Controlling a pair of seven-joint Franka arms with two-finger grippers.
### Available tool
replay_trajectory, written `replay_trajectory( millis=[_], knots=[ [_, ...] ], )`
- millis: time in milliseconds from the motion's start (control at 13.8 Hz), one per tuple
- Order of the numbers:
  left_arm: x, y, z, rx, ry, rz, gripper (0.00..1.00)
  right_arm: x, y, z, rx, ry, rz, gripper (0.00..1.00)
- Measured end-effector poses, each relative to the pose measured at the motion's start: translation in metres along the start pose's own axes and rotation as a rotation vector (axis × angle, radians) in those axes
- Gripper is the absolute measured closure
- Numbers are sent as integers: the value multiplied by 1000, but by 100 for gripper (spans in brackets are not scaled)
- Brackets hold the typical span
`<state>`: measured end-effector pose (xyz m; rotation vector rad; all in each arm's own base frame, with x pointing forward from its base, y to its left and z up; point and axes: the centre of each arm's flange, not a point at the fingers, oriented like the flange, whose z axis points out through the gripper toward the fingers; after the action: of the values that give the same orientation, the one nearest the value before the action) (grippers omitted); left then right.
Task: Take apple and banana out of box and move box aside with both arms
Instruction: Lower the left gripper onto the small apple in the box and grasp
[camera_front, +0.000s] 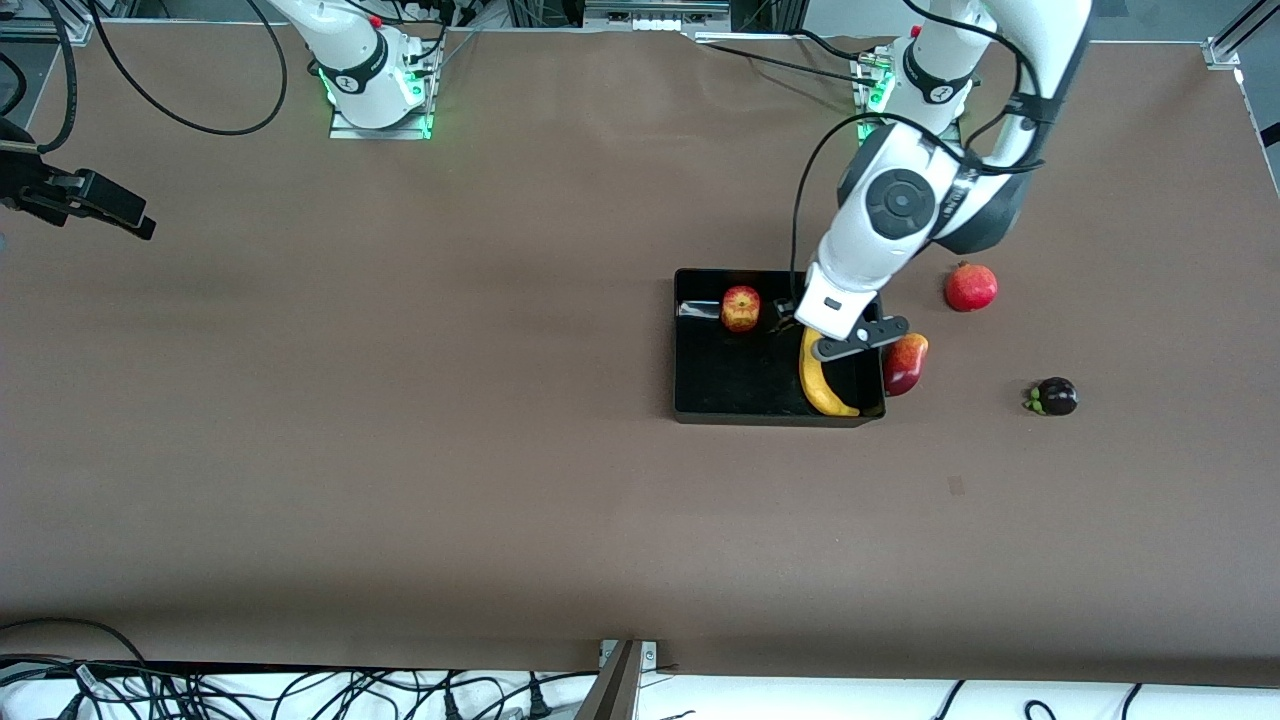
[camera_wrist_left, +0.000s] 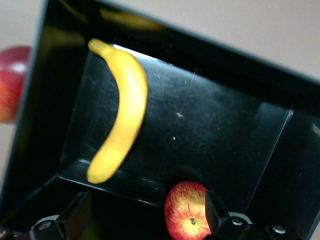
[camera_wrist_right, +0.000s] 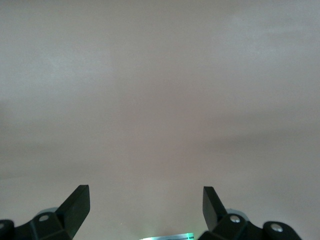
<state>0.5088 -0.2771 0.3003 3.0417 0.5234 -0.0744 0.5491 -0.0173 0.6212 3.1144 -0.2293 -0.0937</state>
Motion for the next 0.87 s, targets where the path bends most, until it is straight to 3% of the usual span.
replay_trajectory(
  millis=[435, 871],
  knots=[
    [-53, 23, 30, -15, 15, 28, 0, 0, 0, 0, 0, 0, 0, 0],
    [-71, 36, 73, -22, 7, 57, 0, 0, 0, 0, 0, 0, 0, 0]
  ],
)
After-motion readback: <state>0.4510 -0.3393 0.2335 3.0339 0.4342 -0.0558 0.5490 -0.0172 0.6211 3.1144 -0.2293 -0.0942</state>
